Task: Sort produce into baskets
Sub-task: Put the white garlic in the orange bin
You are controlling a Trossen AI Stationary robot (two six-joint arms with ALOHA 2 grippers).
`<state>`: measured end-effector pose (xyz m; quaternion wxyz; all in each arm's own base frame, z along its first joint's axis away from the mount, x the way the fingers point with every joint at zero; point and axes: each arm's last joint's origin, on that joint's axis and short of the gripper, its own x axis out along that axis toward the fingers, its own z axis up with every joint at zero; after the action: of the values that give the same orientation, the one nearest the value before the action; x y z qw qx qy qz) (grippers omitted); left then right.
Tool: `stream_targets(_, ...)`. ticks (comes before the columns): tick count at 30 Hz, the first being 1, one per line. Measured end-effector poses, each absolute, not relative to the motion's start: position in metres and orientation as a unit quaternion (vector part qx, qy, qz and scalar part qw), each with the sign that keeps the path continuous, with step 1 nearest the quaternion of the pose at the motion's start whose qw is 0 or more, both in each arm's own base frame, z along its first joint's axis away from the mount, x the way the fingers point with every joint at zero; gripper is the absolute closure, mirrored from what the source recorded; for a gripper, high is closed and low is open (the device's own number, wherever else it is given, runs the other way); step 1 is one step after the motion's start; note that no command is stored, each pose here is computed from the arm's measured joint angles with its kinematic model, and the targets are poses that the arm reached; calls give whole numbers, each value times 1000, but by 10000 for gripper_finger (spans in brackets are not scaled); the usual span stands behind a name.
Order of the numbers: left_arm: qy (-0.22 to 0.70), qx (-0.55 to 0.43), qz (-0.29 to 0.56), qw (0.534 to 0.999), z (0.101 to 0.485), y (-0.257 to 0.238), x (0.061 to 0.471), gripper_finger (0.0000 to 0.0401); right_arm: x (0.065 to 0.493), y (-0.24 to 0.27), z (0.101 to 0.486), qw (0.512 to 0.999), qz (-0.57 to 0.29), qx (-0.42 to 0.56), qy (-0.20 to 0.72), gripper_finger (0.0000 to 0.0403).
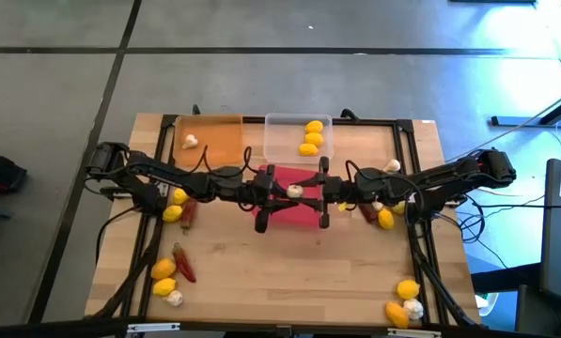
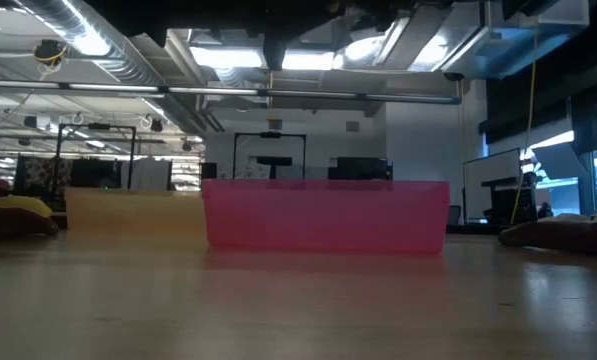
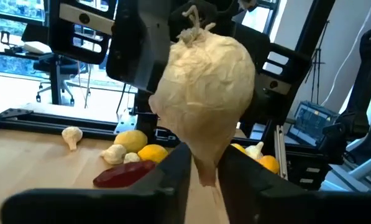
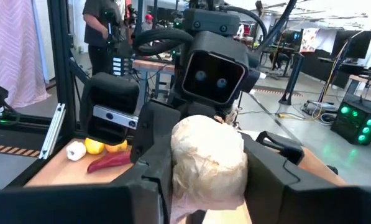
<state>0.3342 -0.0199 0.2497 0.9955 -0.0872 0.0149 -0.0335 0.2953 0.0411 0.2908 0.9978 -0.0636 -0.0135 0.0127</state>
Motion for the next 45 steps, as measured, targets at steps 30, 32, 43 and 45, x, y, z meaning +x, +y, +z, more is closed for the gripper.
stream_targets(30,193,-15,270,943,275,29,263,373,262,39,270,976,48,29,210,150)
stream_targets(32,213,-20,302,929,272,40,256,373,266,40,265,974,47,28,219,150)
stream_targets(43,297,-63,432,850,245,105,224,372,279,42,246,967,45,26,250,150)
stream_targets(45,289,-74,455,839,239,117,220,372,280,42,244,966,44,27,253,150)
